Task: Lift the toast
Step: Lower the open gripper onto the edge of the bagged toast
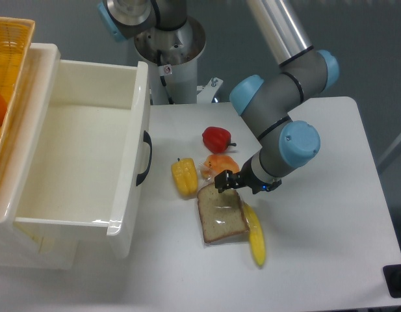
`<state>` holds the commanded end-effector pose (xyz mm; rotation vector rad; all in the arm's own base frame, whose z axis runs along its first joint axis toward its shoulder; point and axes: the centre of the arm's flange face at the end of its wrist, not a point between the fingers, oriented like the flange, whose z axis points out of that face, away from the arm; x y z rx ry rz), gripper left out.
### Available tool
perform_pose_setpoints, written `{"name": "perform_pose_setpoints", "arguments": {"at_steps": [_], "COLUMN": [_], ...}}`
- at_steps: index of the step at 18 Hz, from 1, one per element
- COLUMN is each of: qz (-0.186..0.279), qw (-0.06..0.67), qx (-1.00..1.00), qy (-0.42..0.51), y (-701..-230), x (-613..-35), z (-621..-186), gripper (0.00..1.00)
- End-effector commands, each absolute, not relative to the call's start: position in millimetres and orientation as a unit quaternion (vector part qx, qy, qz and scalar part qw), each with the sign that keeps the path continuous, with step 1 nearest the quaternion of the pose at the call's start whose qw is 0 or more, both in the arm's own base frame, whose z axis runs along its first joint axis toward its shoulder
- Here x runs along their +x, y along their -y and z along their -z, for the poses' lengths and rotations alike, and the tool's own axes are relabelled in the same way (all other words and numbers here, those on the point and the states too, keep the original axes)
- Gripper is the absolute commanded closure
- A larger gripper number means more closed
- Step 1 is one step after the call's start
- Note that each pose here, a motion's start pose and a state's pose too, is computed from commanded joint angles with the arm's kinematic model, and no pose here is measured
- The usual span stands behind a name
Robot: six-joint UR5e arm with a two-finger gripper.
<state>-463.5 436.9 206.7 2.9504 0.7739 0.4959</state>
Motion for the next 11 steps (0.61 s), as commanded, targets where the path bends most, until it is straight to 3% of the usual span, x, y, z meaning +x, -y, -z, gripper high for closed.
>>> {"name": "perform_pose_setpoints", "arguments": {"at_steps": [11], "qz": [-0.166], "qw": [0.036], "qx": [0.952], "qy": [-0.255], "y": [-447], "x": [-451], "z": [-197], "gripper": [0.00]}}
